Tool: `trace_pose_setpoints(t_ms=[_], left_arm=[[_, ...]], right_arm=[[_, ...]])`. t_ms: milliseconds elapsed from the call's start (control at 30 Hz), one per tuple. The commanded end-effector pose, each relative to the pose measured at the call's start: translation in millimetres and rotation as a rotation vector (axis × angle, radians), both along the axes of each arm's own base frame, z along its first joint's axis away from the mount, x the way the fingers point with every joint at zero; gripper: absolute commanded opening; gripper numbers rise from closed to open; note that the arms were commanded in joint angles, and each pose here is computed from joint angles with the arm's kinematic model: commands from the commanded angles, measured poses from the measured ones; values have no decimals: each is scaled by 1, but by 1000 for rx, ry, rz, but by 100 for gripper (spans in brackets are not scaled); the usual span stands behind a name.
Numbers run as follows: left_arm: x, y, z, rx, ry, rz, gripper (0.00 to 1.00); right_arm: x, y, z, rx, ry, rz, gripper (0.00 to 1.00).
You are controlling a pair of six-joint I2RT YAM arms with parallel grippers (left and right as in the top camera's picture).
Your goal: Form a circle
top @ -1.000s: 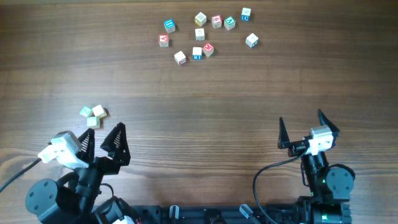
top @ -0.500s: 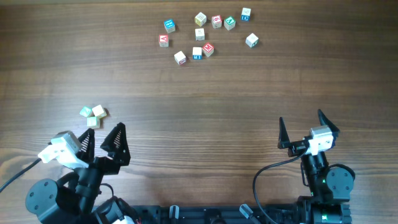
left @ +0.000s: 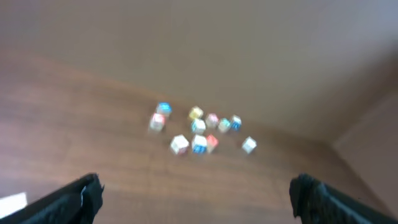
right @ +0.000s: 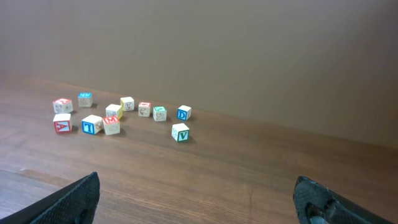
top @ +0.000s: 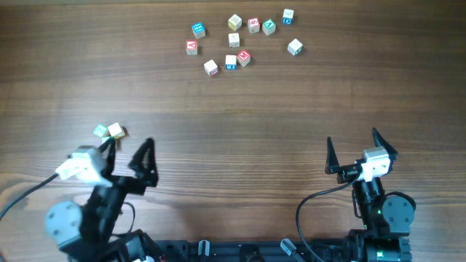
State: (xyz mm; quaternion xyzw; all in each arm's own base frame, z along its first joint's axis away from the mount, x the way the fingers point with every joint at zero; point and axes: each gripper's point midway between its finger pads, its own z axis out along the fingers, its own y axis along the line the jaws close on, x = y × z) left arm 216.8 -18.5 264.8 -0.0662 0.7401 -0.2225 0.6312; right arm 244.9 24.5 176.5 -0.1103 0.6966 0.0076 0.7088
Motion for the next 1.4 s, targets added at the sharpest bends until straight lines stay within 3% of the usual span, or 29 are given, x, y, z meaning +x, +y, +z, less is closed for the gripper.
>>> trace_pose_setpoints(t_ms=[0, 200, 433, 1367], left_arm=[[17, 8, -20, 61, -102, 66, 100], [33, 35, -65, 78, -117, 263, 100], [28, 42, -105, 156, -58, 305, 100], [28, 46, -107, 188, -48, 321, 100]], right_arm=[[0, -3, 3, -12, -14, -15, 100], [0, -3, 3, -12, -14, -15, 100], [0, -3, 3, -12, -14, -15, 100], [0, -3, 3, -12, -14, -15, 100]])
